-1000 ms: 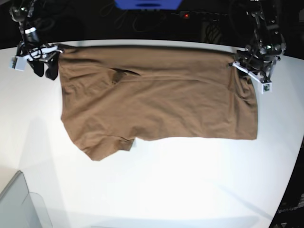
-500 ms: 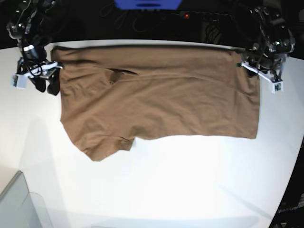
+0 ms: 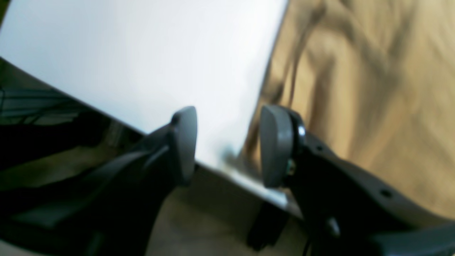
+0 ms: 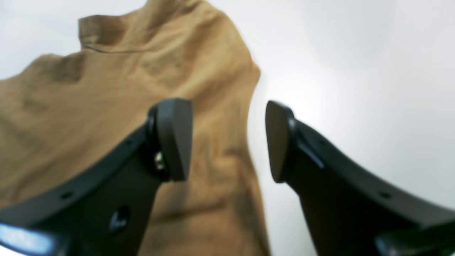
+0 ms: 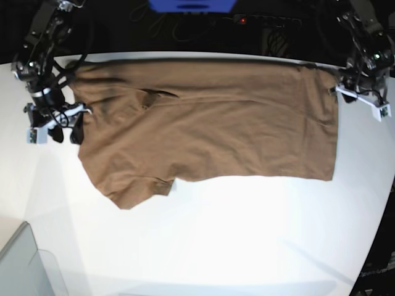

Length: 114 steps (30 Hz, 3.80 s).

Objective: Layout the t-shirt on the table in an organized manner, then fold the t-shirt properly
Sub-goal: 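Reach both grippers to the shirt's opposite edge and grasp it, then fold the grasped edge with both grippers over onto the shirt body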

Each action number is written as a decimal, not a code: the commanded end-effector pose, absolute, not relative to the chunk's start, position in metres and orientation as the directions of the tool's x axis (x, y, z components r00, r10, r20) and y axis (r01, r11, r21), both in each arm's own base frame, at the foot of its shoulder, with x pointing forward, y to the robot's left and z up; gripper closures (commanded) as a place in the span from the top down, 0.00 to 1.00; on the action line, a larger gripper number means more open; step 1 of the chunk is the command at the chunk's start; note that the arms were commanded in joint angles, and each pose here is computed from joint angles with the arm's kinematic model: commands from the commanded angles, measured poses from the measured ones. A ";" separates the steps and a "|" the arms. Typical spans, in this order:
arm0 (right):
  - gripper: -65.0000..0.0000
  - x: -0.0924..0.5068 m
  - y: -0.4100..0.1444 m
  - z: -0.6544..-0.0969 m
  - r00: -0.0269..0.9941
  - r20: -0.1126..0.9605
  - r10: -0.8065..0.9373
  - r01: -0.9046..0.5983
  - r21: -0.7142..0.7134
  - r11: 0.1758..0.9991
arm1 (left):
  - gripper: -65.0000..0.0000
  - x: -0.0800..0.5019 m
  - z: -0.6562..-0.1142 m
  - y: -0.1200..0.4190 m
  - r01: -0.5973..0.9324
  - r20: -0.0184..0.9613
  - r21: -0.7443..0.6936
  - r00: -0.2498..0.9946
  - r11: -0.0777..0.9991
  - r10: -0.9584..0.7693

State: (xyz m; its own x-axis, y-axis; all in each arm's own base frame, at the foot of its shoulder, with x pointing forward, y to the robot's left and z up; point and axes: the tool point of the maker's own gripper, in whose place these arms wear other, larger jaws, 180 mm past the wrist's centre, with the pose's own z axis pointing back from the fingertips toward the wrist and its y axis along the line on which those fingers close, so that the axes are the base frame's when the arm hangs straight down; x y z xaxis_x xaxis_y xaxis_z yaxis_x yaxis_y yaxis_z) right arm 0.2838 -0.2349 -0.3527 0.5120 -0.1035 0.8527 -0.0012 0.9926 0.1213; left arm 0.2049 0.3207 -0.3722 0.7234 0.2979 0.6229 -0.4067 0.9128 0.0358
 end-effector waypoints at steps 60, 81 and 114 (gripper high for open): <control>0.00 0.454 -0.183 -0.422 0.557 0.831 0.005 -0.217 0.140 0.966 | 0.31 0.422 -0.418 0.273 -0.151 0.734 -0.068 0.662 0.986 0.152; 0.00 0.462 -0.249 -0.366 0.351 0.909 -0.225 0.018 0.234 0.972 | 0.00 0.459 -0.345 0.272 -0.117 0.849 -0.052 0.518 0.992 0.105; 0.00 0.308 -0.241 -0.369 0.332 0.940 -0.081 -0.020 0.093 0.995 | 0.00 0.340 -0.322 0.270 -0.134 0.906 0.005 0.421 0.991 0.052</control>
